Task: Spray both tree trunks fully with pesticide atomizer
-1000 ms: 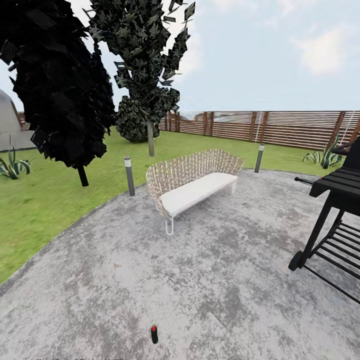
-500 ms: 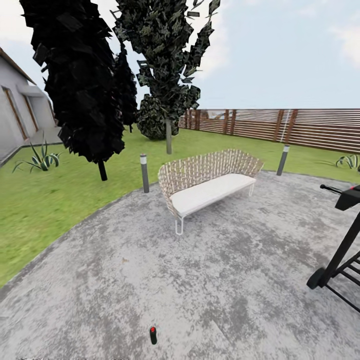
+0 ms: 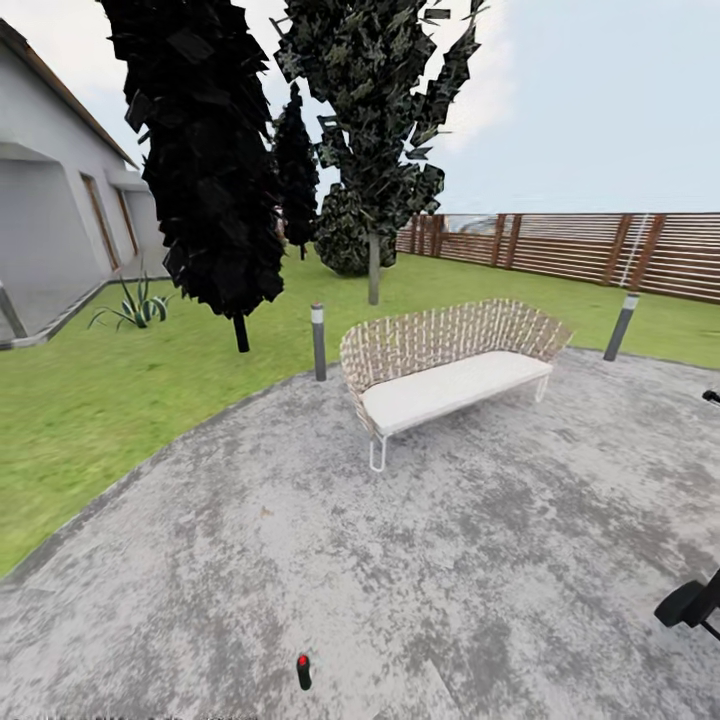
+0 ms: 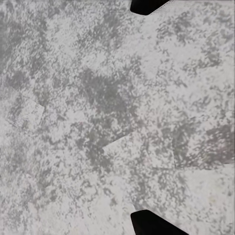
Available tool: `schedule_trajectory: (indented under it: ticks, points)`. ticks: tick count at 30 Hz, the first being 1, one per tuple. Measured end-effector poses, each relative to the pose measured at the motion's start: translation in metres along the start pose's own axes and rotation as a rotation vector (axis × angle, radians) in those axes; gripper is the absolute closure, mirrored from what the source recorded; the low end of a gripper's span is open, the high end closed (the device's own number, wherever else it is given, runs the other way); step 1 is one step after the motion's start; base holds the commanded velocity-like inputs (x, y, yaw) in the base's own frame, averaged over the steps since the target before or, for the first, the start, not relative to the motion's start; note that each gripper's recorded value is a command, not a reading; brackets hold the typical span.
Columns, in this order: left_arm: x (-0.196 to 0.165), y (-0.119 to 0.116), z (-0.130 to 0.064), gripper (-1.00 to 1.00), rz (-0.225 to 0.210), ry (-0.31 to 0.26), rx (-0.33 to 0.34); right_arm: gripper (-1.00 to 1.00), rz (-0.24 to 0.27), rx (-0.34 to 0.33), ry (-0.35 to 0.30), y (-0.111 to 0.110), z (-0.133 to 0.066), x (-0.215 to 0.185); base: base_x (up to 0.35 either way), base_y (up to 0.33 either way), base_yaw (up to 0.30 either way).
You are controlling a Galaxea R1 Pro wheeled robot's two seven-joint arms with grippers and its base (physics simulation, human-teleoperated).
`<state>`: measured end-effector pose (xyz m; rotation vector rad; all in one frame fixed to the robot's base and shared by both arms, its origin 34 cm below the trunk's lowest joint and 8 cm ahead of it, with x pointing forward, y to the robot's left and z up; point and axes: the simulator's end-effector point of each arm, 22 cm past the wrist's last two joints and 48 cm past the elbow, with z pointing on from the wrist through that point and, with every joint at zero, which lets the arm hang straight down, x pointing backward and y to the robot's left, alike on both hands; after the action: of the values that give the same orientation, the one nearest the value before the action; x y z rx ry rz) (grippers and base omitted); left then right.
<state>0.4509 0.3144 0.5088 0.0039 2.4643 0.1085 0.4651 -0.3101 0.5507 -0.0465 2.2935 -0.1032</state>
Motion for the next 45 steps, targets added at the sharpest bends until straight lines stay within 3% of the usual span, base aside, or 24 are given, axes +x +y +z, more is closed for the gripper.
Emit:
schedule_trajectory:
  ticks: [28,33,45]
  points:
    - [0.011,0.001,0.001,-1.00,0.002,0.024,-0.002,-1.00,-0.004,-0.004,0.022,0.002,0.000,0.009,0.124,-0.269,0.260]
    - [0.013,0.005,0.001,-1.00,-0.021,0.028,-0.012,-1.00,-0.005,-0.005,0.026,0.002,0.000,0.011,0.269,-0.202,0.260]
    - [0.013,0.003,0.002,-1.00,-0.032,0.030,-0.012,-1.00,-0.007,-0.008,0.037,0.003,0.000,0.016,0.025,-0.016,0.242]
